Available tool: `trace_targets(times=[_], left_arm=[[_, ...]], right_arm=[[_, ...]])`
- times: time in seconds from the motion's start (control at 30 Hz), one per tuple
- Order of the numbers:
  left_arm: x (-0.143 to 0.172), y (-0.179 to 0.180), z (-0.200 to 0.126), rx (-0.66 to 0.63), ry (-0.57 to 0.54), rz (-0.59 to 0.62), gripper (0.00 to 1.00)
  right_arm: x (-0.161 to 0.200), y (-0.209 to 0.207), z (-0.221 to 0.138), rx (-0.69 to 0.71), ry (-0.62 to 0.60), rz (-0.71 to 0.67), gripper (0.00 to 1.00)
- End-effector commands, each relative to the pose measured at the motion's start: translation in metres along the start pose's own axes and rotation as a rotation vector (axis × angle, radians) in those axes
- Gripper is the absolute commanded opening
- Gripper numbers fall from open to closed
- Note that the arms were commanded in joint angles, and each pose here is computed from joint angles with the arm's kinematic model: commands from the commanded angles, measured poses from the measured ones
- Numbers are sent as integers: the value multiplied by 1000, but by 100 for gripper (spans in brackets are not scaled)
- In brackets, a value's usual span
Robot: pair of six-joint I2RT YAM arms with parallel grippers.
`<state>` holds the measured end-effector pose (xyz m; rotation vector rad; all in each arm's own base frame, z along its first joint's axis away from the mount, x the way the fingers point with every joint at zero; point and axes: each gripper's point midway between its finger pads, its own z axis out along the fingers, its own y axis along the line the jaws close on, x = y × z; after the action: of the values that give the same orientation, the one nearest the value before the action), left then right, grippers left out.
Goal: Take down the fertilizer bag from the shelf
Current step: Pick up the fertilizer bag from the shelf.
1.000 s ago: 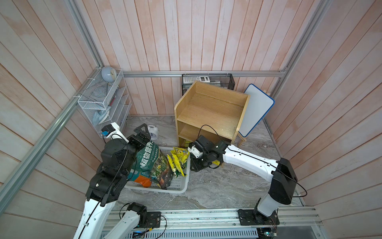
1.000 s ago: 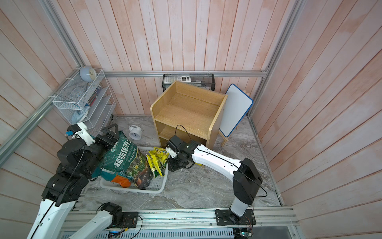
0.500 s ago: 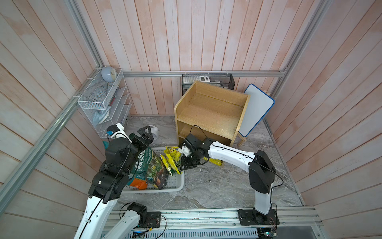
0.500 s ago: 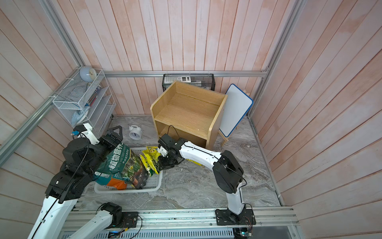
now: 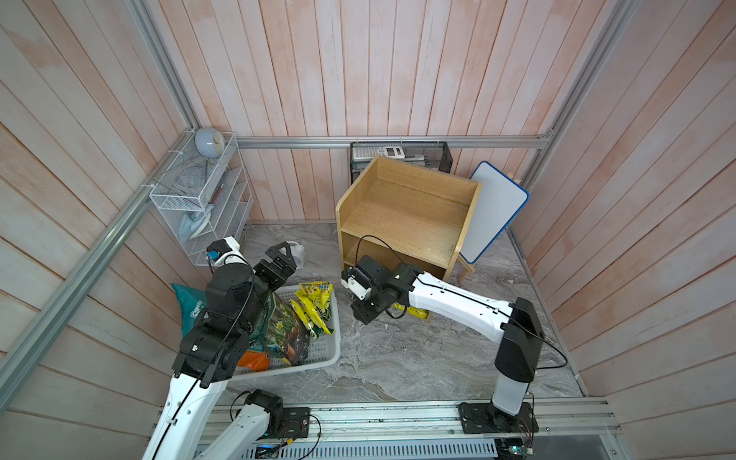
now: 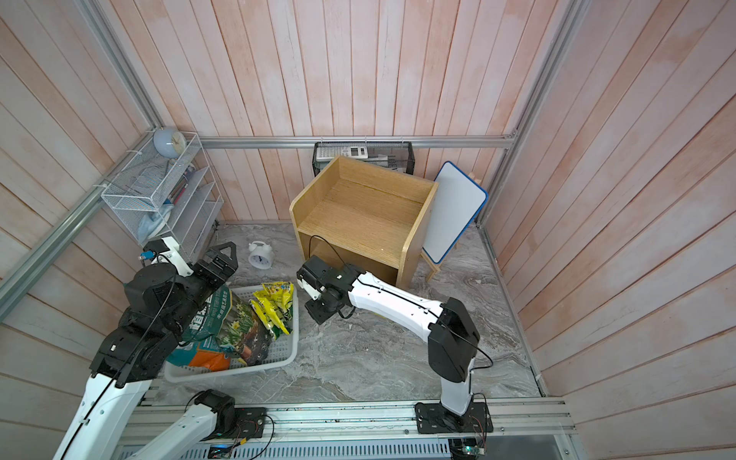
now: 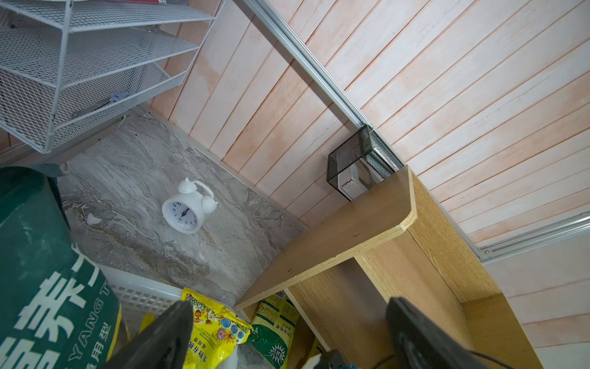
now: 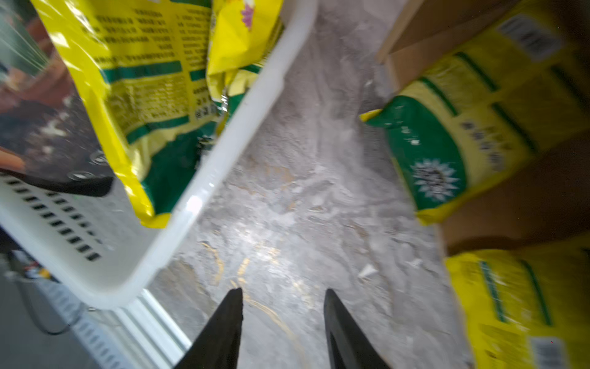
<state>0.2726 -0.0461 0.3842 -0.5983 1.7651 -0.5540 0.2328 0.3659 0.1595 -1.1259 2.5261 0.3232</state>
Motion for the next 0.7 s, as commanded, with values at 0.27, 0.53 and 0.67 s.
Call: trace_targets(times=[0.27, 0.53, 0.67], left_arm=[[37, 20, 32, -48, 85, -47, 100], [42, 29, 35, -97, 101, -35, 100], [41, 34, 32, -113, 96, -33, 100]], right_arm=[[40, -67, 49, 470, 215, -618, 50], [-3, -73, 81, 651, 173, -779, 89], [-16, -82, 103, 712, 147, -817, 89]])
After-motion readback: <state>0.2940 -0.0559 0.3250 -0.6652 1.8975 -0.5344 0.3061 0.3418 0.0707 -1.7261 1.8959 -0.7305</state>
